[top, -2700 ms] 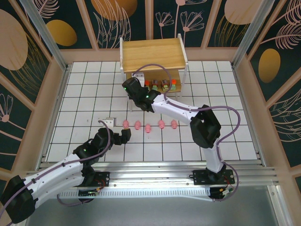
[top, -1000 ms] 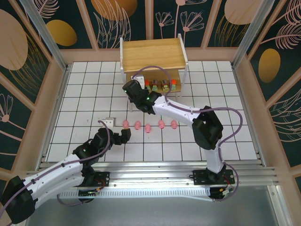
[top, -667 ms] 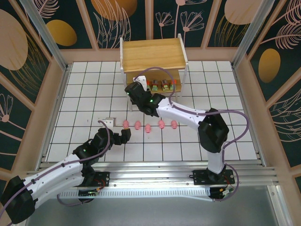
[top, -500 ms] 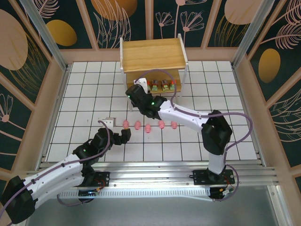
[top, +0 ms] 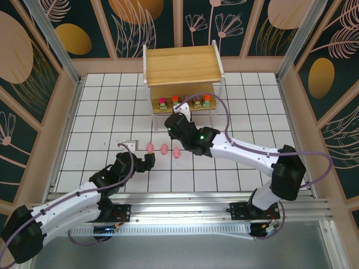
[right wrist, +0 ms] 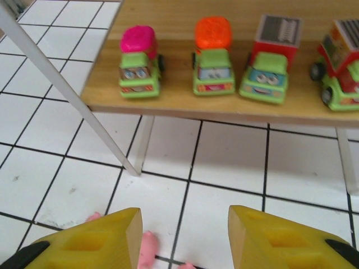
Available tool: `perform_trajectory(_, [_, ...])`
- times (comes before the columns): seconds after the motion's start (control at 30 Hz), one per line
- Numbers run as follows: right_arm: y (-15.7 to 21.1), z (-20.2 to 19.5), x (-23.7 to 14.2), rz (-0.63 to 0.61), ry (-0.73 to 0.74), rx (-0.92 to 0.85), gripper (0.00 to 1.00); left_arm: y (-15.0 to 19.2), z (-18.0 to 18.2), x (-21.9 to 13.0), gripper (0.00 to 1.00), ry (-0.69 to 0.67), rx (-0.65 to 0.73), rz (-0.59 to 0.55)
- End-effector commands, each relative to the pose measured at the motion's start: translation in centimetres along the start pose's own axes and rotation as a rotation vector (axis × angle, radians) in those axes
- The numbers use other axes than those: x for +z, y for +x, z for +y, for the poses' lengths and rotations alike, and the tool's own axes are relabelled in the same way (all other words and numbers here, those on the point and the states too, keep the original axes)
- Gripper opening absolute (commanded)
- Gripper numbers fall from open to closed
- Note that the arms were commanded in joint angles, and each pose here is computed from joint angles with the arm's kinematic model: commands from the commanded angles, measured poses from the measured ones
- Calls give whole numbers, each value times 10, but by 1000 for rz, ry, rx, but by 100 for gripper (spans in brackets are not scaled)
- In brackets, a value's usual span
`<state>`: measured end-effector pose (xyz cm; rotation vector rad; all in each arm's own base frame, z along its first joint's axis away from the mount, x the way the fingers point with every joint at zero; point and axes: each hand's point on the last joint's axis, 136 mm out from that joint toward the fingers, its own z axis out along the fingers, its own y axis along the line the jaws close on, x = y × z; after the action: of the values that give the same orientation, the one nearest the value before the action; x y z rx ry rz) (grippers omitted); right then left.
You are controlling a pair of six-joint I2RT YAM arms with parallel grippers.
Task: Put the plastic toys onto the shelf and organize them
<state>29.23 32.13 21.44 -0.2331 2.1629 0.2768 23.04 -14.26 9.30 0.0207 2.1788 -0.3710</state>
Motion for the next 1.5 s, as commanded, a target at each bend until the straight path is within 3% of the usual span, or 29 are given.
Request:
perform_trajectory(0.0, [13, -22, -8, 6, 46, 27, 45, -17, -5, 1, 99, -3, 7, -45])
perform_trajectory(0.43, [88, -86, -2, 153, 153, 60, 47, -32, -31, 21, 99, 43, 158, -68])
perform_trajectory(0.67, [114, -116, 8, 213, 185, 105, 47, -35, -47, 22, 99, 135, 187, -107])
perform_trajectory(0.9, [131, -129, 14, 255, 198, 115, 48, -30, -60, 19, 99, 229, 193, -117])
perform_trajectory(1.47, [150, -142, 37, 317, 203, 109, 50, -22, -55, 30, 98, 183, 205, -72])
